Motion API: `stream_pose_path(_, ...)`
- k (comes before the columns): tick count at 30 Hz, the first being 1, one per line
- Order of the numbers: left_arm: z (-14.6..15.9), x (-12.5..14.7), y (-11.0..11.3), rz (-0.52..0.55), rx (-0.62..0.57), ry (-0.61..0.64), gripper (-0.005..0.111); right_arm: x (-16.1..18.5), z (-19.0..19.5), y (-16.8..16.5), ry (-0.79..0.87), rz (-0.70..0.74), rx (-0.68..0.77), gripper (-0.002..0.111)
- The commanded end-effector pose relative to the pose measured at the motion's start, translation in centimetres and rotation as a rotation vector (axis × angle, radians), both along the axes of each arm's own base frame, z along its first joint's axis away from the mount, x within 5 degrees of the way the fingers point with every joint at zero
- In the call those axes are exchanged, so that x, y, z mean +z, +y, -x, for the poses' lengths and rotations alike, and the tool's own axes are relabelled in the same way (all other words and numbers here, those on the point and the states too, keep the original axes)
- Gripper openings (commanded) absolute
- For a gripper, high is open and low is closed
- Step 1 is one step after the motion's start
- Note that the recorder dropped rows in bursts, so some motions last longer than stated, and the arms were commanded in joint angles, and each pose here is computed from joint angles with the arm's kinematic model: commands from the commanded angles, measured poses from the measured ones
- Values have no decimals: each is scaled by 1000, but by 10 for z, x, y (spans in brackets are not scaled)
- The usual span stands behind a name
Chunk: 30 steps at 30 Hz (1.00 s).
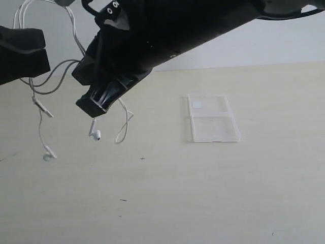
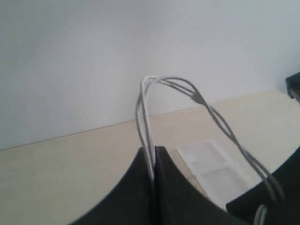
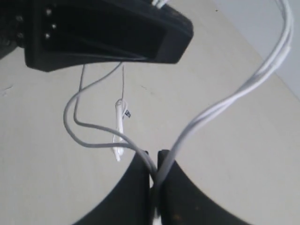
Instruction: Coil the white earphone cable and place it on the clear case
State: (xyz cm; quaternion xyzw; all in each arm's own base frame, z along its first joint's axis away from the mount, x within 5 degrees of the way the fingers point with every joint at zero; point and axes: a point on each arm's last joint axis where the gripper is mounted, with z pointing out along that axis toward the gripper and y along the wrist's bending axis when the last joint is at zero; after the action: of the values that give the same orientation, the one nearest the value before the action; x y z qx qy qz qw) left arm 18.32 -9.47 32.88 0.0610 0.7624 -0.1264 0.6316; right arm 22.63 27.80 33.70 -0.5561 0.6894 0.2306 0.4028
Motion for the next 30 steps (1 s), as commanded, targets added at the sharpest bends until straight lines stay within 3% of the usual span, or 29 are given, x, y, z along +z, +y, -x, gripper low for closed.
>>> stream_pose_path(1,5,9,4,3,-6,-44,0,-9,-4,6,68,-23,-16,0)
stream_pose_path(10,9,39,0,63,-61,-116,0,-22,-8,28,140,-180,61,0)
stream_pose_path(21,11,42,1,69,-67,-124,0,-19,-13,30,147,-240,5,1)
stream_pose_path(30,11,43,1,46,-69,-142,0,-19,-9,30,141,-224,59,25)
